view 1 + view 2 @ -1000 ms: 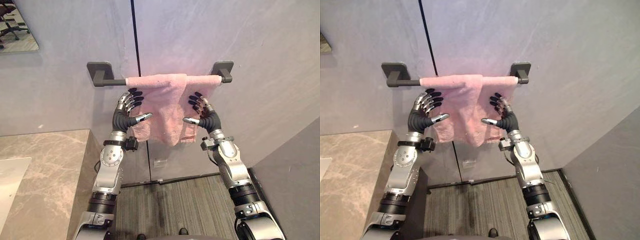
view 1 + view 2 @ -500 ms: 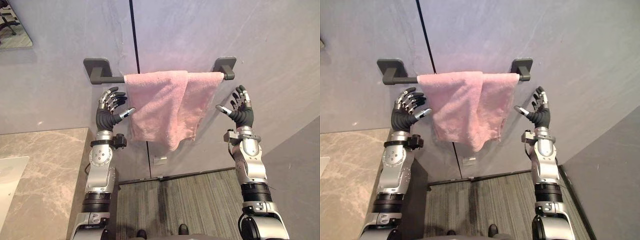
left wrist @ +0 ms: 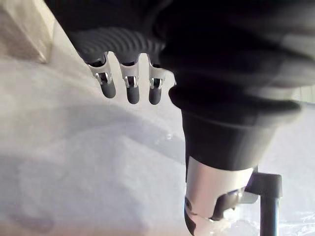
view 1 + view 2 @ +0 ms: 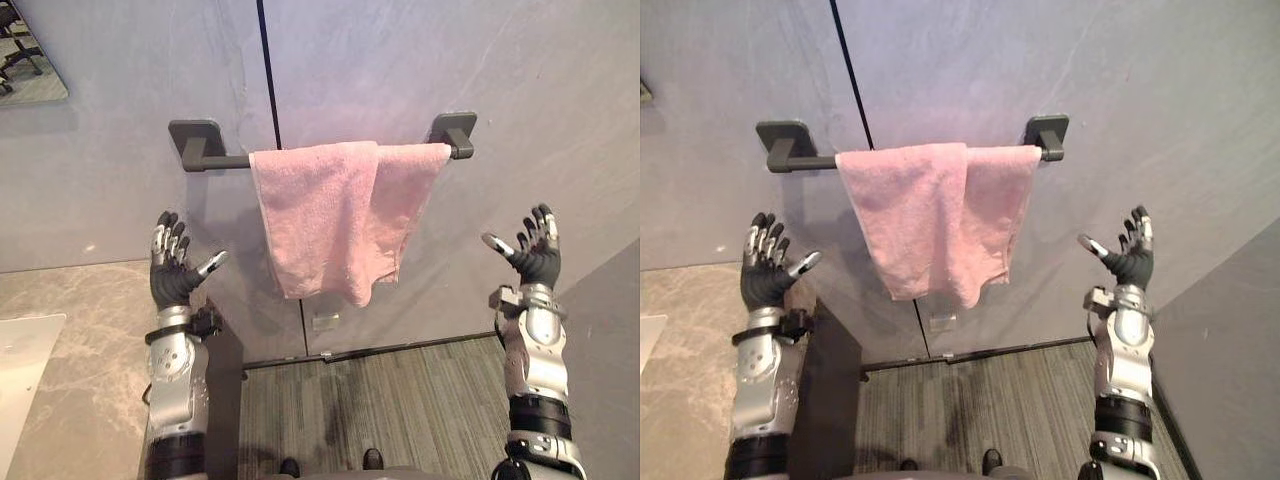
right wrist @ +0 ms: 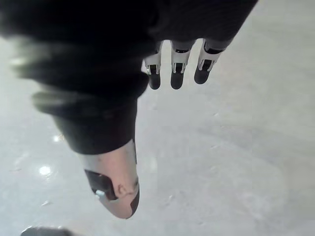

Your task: Organize washtable

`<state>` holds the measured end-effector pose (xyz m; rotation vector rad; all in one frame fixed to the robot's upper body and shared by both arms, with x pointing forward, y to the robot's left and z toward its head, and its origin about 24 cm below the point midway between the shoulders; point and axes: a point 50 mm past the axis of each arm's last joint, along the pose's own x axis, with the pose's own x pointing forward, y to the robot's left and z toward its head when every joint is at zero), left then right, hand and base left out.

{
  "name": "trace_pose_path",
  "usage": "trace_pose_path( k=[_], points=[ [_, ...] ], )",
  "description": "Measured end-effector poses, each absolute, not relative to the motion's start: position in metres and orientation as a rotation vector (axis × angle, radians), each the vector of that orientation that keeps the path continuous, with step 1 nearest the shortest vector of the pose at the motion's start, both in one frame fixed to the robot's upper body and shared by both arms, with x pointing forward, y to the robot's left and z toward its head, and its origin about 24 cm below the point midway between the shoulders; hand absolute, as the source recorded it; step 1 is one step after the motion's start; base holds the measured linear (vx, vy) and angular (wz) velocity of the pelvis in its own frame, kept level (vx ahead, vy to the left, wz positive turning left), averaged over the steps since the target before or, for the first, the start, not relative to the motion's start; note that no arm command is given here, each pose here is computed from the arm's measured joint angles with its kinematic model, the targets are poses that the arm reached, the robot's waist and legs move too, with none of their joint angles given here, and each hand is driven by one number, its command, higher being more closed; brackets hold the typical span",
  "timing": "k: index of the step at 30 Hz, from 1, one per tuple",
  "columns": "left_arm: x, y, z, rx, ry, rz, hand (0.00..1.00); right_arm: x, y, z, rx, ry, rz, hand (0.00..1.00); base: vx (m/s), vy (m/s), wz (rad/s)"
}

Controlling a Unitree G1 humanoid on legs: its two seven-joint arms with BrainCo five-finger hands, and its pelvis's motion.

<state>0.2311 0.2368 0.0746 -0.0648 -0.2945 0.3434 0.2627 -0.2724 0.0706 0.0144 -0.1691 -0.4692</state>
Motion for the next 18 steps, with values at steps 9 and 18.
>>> trace_pose_path(
  k=[9,18],
  points=[
    [0.188,0.224,0.026,-0.068,-0.075,0.334,0.00,0.203,-0.261,0.006,-0.103,0.109,-0.469,0.00,-0.02,-0.005,0.02],
    [0.170,0.209,-0.026,-0.041,0.178,0.260,0.00,0.173,-0.225,-0.046,-0.116,0.356,-0.331,0.00,-0.03,-0.007,-0.01]
  ],
)
